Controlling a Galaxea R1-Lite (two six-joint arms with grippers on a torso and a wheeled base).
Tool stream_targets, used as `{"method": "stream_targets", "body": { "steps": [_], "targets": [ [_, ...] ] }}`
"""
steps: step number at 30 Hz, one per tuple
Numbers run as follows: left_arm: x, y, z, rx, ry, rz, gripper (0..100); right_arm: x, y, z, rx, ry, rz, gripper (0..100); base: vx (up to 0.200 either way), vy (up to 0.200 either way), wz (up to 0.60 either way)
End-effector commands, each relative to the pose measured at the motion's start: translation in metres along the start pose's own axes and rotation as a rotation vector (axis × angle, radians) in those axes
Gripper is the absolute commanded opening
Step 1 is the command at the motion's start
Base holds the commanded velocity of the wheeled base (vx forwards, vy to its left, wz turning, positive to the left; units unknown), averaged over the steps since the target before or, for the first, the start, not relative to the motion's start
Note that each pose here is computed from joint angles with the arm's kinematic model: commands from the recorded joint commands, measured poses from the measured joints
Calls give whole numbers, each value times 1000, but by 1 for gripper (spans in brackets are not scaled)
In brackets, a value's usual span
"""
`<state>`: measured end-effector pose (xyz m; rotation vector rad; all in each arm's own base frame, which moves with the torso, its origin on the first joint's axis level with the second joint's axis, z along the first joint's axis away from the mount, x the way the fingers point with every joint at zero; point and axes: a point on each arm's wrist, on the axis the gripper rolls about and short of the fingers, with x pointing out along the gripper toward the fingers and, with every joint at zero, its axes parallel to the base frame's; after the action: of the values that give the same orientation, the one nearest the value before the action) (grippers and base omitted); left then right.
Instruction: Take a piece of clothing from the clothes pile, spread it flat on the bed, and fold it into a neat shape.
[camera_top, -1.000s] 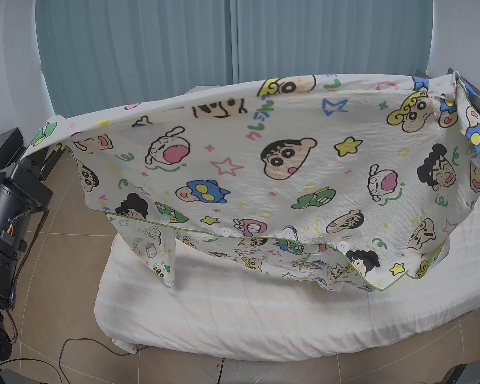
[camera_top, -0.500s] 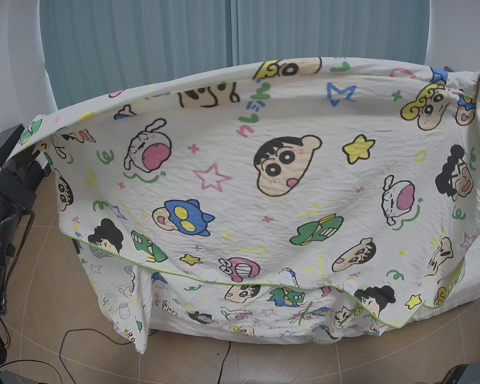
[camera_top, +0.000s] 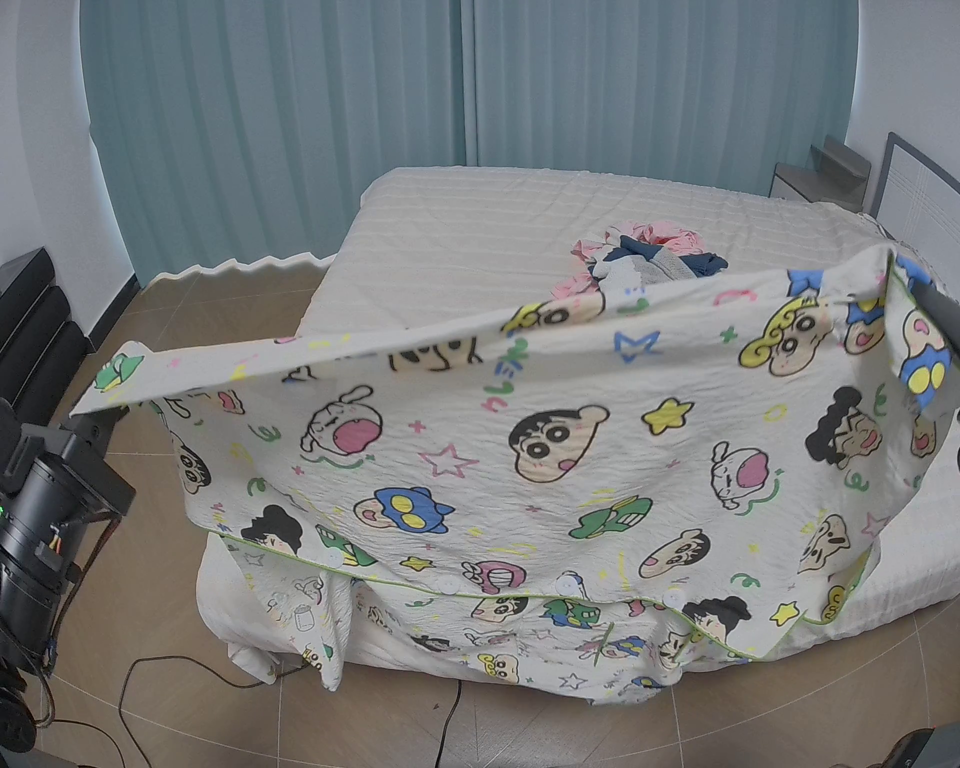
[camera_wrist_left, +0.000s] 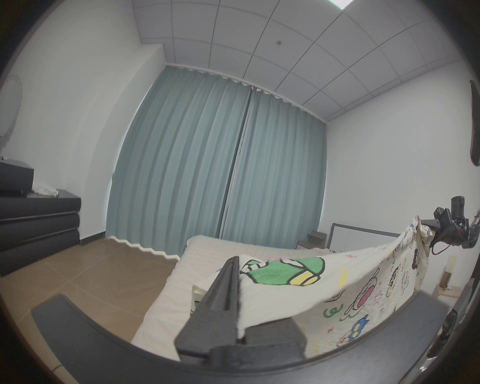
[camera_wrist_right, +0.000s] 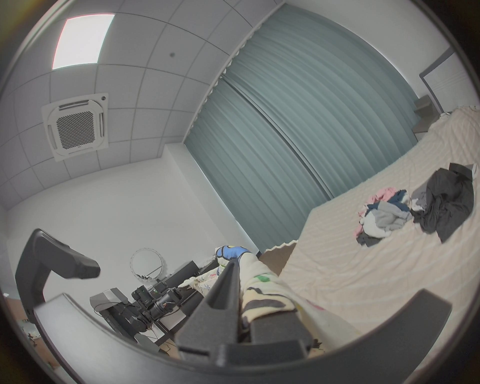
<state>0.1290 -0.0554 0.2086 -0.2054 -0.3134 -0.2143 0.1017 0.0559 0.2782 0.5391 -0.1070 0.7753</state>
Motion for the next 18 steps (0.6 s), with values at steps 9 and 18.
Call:
{"method": "stream_targets", "body": {
  "steps": [9, 18],
  "targets": [
    [5, 6, -45, -70, 211, 52, 0, 18, -29, -25, 29, 106, -118, 0, 0, 0, 0],
    [31, 9, -58, -59, 246, 87, 0, 36, -49, -32, 37, 128, -177, 0, 67, 0, 0]
  ]
}}
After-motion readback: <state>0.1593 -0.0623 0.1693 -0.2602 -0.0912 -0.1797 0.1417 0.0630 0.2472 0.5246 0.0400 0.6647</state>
